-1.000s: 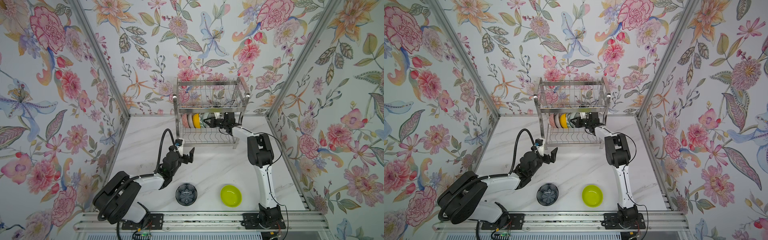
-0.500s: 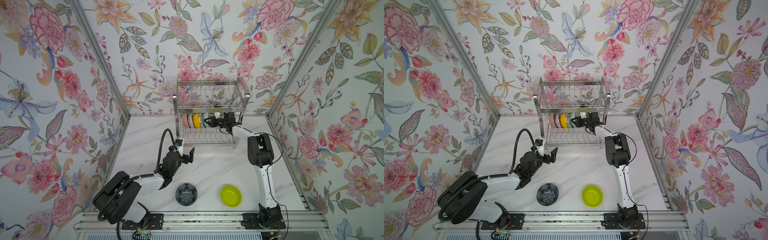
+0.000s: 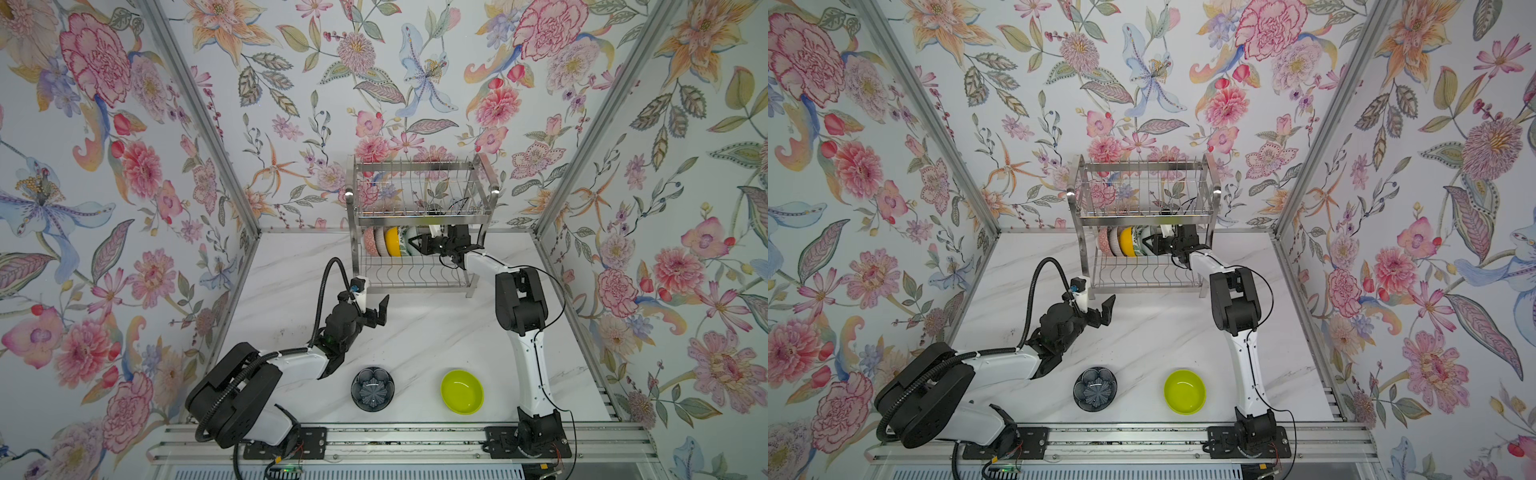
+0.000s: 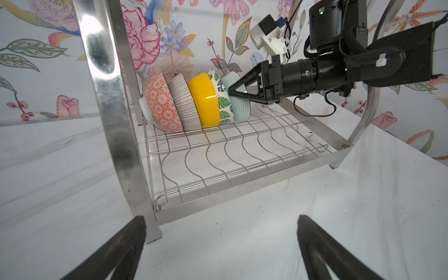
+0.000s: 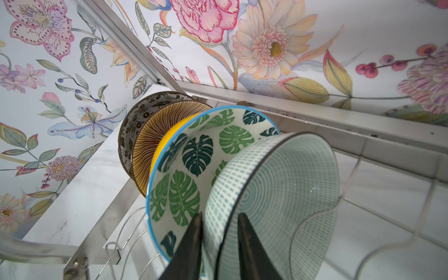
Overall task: Load bowls into a dish rack
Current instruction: Place the bowl in the dish rack.
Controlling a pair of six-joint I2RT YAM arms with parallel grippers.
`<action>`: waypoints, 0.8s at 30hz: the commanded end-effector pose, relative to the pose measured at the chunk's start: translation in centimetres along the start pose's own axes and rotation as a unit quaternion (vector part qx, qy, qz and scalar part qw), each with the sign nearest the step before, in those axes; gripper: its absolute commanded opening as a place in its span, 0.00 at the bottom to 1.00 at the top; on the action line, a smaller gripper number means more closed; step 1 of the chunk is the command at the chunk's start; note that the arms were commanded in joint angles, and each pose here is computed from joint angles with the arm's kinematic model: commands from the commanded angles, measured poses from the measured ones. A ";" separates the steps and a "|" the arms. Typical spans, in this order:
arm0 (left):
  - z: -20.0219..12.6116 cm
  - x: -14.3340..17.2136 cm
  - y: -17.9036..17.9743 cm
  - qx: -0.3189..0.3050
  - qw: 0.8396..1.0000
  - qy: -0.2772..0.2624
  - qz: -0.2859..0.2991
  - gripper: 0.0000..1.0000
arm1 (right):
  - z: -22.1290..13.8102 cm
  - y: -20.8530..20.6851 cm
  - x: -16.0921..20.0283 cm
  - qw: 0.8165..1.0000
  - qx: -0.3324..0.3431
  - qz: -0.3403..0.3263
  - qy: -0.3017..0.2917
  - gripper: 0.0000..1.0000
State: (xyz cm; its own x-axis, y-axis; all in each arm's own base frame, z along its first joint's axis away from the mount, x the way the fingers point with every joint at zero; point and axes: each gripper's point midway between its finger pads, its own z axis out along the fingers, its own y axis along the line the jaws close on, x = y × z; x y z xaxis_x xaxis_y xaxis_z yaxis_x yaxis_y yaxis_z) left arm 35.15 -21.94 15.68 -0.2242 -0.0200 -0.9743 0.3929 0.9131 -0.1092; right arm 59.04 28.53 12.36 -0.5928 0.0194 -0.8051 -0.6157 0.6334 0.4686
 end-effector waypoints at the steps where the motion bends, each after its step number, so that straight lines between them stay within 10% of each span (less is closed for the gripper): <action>1: 0.3 -1.0 0.4 -0.012 1.000 -0.011 -0.002 0.99 | -1.3 1.2 -1.5 1.000 0.013 -0.018 -0.012 0.28; 24: 0.0 -1.3 0.3 -0.009 1.000 -0.013 -0.011 0.99 | -5.5 3.9 -1.2 0.997 0.050 -0.030 -0.050 0.70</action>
State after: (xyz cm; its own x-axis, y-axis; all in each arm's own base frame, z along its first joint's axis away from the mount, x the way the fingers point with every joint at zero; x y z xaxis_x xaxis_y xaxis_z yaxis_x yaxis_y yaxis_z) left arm 35.14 -21.94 15.65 -0.2258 -0.0211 -0.9739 0.3923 0.9131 -0.1107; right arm 54.77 26.71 14.13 -0.5703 0.0329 -0.8208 -0.5691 0.7047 0.4237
